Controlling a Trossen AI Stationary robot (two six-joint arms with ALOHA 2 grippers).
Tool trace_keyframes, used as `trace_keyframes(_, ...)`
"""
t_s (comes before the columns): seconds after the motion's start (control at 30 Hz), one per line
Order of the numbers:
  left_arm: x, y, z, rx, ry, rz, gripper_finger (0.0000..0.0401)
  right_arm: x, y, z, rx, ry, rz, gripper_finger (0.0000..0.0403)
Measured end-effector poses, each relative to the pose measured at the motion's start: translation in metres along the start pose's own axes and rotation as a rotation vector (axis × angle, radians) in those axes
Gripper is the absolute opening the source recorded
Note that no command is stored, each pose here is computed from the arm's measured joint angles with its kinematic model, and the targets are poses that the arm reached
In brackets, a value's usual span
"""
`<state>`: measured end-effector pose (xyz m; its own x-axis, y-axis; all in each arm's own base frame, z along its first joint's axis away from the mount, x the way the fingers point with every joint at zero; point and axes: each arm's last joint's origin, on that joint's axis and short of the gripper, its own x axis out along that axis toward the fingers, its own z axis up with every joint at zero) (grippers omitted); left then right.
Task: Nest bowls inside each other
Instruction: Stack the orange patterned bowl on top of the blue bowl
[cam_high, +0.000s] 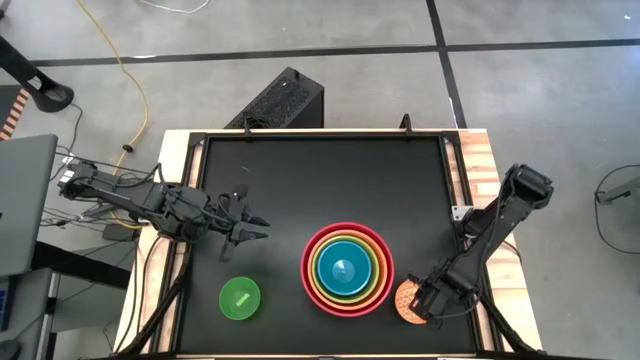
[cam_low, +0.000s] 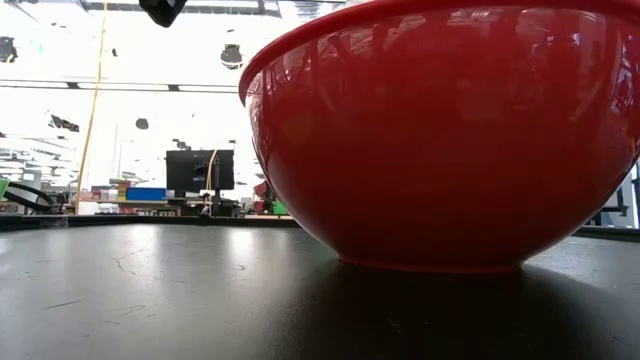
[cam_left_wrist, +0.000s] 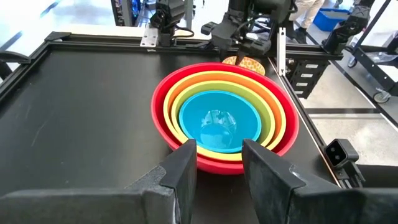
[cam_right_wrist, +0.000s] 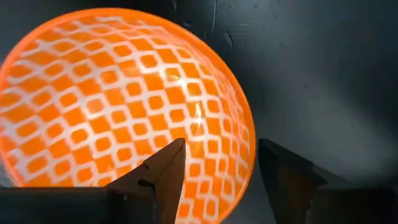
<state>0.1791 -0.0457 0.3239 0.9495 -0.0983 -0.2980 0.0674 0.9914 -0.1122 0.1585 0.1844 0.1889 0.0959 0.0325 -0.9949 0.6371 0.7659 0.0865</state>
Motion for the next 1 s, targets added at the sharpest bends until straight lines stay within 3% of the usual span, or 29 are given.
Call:
trace_keyframes(0.2,0.0,0.0,0.0,0.005,0.0,0.0,0.0116,0.01,0.003,0.004,-0.035,-0.008,-0.034,0.0176)
trace_keyframes(0.43,0.0,0.0,0.0,0.007,0.001,0.0,0.0116,0.006,0.001,0.005,-0.062,-0.022,-0.035,0.0037)
trace_keyframes(0.5,0.0,0.0,0.0,0.007,0.001,0.0,0.0116,0.002,-0.001,0.005,-0.061,-0.022,-0.021,0.0015)
trace_keyframes(0.73,0.0,-0.001,0.0,0.008,0.006,-0.024,0.0116,-0.024,-0.011,0.005,-0.043,0.004,0.084,0.0013)
trace_keyframes(1.0,0.0,-0.001,0.0,0.027,0.007,-0.026,0.0116,-0.075,-0.034,0.006,0.051,0.015,0.376,0.0006)
